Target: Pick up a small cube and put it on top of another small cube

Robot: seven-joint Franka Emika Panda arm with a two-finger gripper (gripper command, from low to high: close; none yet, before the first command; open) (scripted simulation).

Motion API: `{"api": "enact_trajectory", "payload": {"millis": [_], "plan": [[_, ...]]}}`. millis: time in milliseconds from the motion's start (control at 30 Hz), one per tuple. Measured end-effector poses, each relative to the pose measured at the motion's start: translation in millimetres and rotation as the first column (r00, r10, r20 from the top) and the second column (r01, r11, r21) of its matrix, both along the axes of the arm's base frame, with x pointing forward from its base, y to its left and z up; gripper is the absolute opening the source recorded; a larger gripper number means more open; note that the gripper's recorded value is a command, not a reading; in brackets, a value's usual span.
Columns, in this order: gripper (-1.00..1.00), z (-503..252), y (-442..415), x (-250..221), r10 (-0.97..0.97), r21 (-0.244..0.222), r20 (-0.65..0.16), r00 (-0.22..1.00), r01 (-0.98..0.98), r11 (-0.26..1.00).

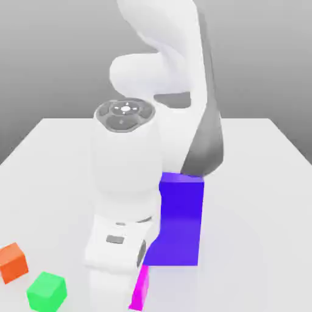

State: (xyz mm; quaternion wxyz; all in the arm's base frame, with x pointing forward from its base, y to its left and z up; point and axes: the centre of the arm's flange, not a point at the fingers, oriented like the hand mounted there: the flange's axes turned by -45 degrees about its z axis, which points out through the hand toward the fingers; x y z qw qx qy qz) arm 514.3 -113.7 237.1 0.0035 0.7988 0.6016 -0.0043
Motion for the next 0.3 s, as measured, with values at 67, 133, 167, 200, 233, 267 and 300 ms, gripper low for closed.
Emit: {"api": "enact_trajectory", "payload": {"millis": [67, 133, 167, 200, 233, 267, 300], "plan": [[-1.00, -3.0, -50.5, -21.7, -0.052, 0.006, 0.001, 0.999, 0.052, 0.999], [-1.00, -26.2, -83.7, -36.4, -0.085, 0.010, 0.002, 0.996, 0.085, 0.996], [-1.00, -40.1, -89.2, -39.6, -0.091, 0.011, 0.002, 0.996, 0.091, 0.996], [1.00, -51.4, -92.0, -41.7, -0.095, 0.011, 0.002, 0.995, 0.095, 0.995], [1.00, -51.4, -92.0, -41.7, -0.095, 0.011, 0.002, 0.995, 0.095, 0.995], [1.00, -51.4, -92.0, -41.7, -0.095, 0.011, 0.002, 0.995, 0.095, 0.995], [1.00, -51.4, -92.0, -41.7, -0.095, 0.011, 0.002, 0.995, 0.095, 0.995]]}}
